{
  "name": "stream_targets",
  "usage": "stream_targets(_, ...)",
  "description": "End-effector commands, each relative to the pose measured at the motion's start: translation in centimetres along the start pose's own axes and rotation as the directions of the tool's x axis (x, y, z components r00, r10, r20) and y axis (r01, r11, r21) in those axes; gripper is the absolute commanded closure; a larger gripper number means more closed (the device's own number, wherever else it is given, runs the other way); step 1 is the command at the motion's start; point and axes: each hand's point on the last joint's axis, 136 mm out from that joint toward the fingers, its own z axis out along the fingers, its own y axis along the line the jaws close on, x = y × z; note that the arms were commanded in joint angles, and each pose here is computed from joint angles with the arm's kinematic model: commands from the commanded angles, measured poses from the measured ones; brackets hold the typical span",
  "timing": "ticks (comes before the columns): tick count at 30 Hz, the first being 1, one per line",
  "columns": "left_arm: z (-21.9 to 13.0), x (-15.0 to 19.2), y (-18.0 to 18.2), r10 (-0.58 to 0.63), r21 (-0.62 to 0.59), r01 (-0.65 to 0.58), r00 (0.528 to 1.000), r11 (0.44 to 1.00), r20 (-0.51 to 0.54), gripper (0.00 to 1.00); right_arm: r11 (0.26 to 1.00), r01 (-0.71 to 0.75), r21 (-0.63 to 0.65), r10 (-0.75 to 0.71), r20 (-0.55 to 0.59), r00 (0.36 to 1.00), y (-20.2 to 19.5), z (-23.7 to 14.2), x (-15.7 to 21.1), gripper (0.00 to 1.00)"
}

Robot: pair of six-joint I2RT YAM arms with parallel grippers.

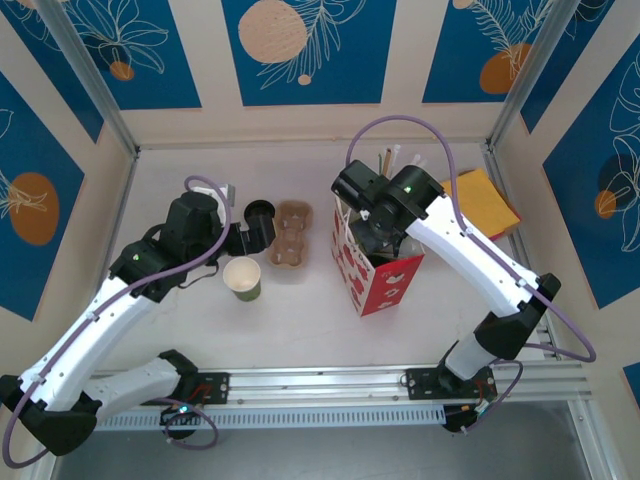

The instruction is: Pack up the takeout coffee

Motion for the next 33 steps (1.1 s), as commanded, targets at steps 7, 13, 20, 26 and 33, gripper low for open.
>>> stream_targets(7, -0.2, 0.2, 0.4, 0.019, -0.016, -0.019, 1.0, 1.0, 0.0, 0.0, 0.999, -0.035, 0.013, 0.034, 0.099, 0.994, -1.3, -2.4, -1.2, 0.46)
stream_targets(13, -0.6, -0.2, 0.6, 0.027, -0.036, -0.027, 1.0, 0.999, 0.015, 0.0, 0.995, -0.099, -0.009, 0.098, 0.258, 0.961, -2.9, -5.0, -2.9, 0.3)
stream_targets(20, -1.5, -1.1, 1.1, 0.045, -0.083, -0.042, 0.998, 0.996, 0.038, 0.0, 0.964, -0.26, -0.053, 0.255, 0.461, 0.85, -7.3, -8.1, -4.8, 0.06)
stream_targets(26, -2.2, -1.9, 1.3, 0.058, -0.111, -0.052, 0.997, 0.993, 0.054, 0.0, 0.852, -0.511, -0.114, 0.484, 0.54, 0.688, -13.8, -8.2, -3.8, 0.01)
stream_targets(33, -2.2, -3.2, 1.8, 0.094, -0.177, -0.08, 0.993, 0.981, 0.07, 0.0, 0.716, -0.682, -0.146, 0.626, 0.566, 0.536, -19.3, -5.6, -0.5, 0.01)
